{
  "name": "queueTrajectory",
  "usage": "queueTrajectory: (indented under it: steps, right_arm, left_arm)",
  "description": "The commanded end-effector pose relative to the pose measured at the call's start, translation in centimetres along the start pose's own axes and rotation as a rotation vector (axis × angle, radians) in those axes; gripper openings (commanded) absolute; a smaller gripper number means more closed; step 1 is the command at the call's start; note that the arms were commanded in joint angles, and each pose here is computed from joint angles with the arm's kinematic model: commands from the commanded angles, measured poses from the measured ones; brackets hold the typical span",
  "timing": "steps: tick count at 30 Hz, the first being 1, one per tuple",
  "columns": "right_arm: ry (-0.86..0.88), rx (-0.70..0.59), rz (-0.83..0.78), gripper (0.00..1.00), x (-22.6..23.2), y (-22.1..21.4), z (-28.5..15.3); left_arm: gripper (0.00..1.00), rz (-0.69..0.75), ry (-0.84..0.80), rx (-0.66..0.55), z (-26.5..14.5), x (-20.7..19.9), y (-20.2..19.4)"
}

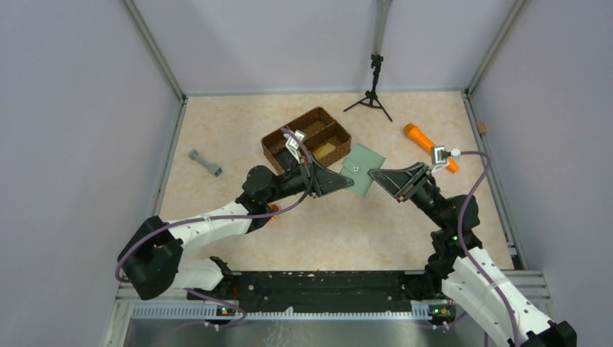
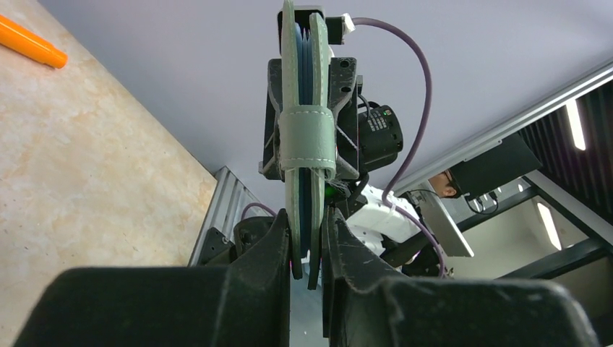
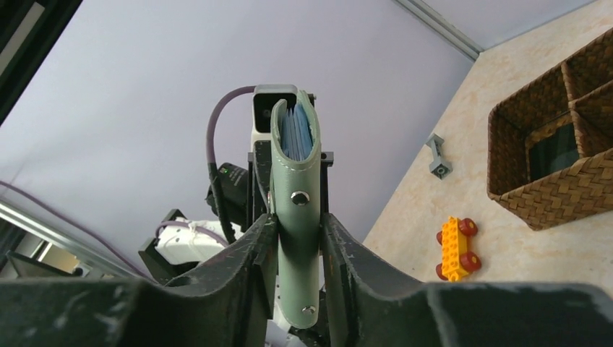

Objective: Take the credit cards out of the card holder
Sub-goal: Open the card holder at the center of the board.

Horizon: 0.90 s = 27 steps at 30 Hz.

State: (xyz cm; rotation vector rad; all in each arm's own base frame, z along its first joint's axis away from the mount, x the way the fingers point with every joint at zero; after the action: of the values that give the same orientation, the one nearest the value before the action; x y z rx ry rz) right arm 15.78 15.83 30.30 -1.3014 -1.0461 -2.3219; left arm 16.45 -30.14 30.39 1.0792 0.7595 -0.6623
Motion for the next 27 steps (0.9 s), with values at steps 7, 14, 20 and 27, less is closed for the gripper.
queueTrajectory:
  steps: [7,14,20,27]
  right_arm:
    - [-0.040,-0.041,-0.054,0.10,1.6,1.4,0.5]
    - [-0.262,-0.056,-0.166,0.00,-0.3,2.2,0.0]
    - [-0.423,0.021,-0.209,0.00,-2.1,2.3,0.4]
    - [-0.449,0.042,-0.230,0.00,-2.8,2.2,0.6]
  left_arm:
    - [0.65,0.212,0.268,0.000,-0.2,0.0,2.4]
    - [0.75,0.415,0.643,-0.091,-3.8,0.7,4.8]
    - [0.74,0.599,0.829,-0.005,-2.2,0.7,4.1]
    - [0.60,0.668,0.811,0.132,1.5,0.8,3.4]
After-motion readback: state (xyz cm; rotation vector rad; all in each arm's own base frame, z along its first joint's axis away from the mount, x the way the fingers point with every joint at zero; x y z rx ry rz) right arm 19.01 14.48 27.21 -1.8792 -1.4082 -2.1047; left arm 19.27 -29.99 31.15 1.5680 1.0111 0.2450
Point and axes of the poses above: each gripper's point midway between its finger pads, its own z axis out along the fingers, its own x axis along the line the jaws close on, y = z × x, the point moved 6 cm from there along -z, back along the fingers, and after that the axes turned 1 degree about z, right-handed, at the moved point
